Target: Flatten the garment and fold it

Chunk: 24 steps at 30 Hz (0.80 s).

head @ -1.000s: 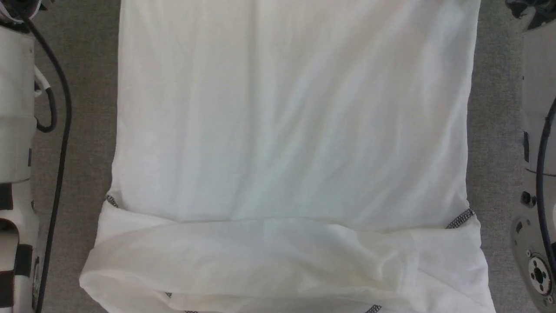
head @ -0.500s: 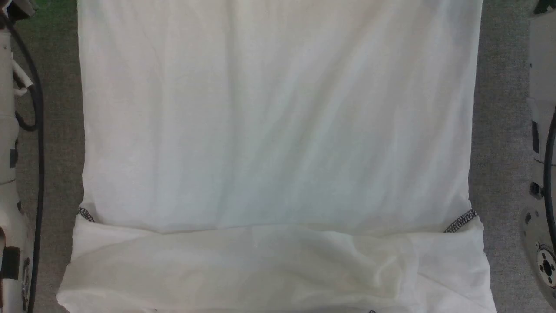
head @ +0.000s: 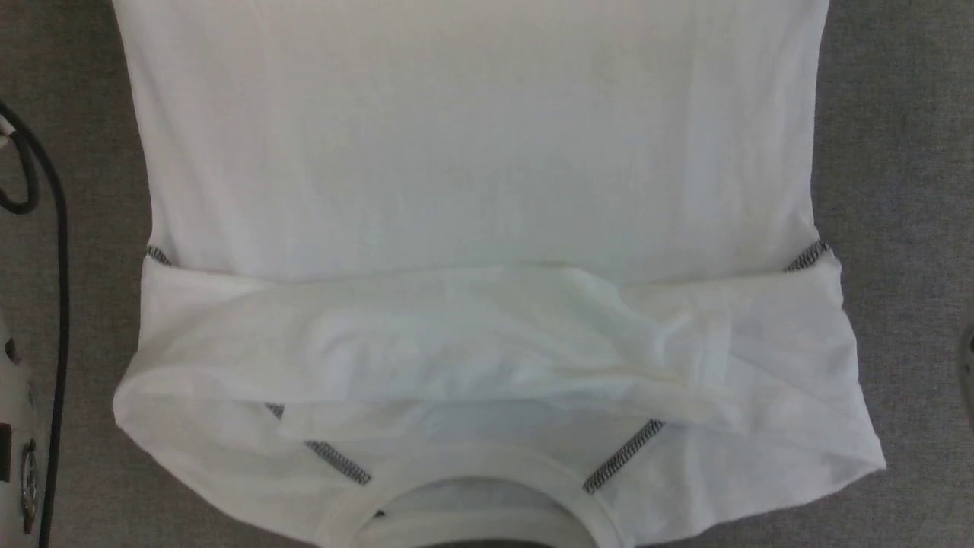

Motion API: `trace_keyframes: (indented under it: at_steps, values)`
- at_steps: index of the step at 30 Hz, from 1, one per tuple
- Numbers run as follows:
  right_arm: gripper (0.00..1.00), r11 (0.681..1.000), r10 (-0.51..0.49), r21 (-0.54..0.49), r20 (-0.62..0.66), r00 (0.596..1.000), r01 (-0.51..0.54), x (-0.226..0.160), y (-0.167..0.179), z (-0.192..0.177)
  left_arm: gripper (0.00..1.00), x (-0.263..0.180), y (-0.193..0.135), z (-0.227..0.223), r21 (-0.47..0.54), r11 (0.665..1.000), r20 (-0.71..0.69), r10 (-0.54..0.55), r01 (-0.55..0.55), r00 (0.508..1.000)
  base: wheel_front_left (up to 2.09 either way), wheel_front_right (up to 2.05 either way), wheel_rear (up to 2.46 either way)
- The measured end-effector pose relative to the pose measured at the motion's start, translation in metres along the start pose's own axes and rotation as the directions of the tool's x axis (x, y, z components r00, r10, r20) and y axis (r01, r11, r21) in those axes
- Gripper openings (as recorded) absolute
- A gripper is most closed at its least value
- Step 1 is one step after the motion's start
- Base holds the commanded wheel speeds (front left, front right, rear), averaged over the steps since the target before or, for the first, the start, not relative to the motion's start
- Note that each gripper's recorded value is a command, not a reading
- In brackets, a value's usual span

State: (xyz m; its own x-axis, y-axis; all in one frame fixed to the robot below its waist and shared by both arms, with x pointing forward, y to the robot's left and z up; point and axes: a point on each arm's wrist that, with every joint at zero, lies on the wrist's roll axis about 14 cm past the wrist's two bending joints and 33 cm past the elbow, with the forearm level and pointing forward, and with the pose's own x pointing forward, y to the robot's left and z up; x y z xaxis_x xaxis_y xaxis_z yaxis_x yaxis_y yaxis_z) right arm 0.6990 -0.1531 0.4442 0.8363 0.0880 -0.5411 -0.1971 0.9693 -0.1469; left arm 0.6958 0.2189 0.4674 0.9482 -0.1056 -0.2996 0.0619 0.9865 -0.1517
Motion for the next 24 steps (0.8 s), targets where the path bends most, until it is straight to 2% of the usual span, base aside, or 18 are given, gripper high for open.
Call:
trace_keyframes:
  at_steps: [3,7,11,16,19,24]
  values:
    - [0.0,1.0,-0.017,0.0,0.092,0.996,0.017,-0.008,-0.006,0.025,0.0,-0.008,-0.003,0.035,0.027,1.0,0.15,-0.015,0.011,0.989,0.0,0.0,0.0]
    - [0.0,1.0,-0.02,0.015,0.161,0.987,0.018,-0.022,-0.008,0.045,0.0,-0.021,-0.013,0.059,0.037,0.998,0.234,-0.066,0.059,0.97,0.0,0.0,0.0]
    - [0.0,0.999,0.013,0.03,0.217,0.976,-0.02,-0.039,-0.001,0.055,0.0,-0.039,-0.024,0.067,0.054,0.993,0.26,-0.112,0.101,0.959,0.0,0.0,0.0]
    - [0.0,0.987,0.094,0.111,0.215,0.972,-0.12,-0.065,0.019,0.031,0.0,-0.074,-0.028,0.041,0.036,0.991,0.213,-0.136,0.131,0.967,0.0,0.0,0.0]
    - [0.0,0.974,0.126,0.162,0.207,0.97,-0.161,-0.086,0.025,0.011,0.0,-0.102,-0.027,0.036,0.008,0.99,0.231,-0.137,0.139,0.963,0.0,0.0,0.0]
    - [0.0,0.953,0.153,0.233,0.19,0.97,-0.195,-0.127,0.031,-0.023,0.0,-0.155,-0.022,0.032,-0.091,0.986,0.297,-0.107,0.14,0.949,0.0,0.0,0.0]
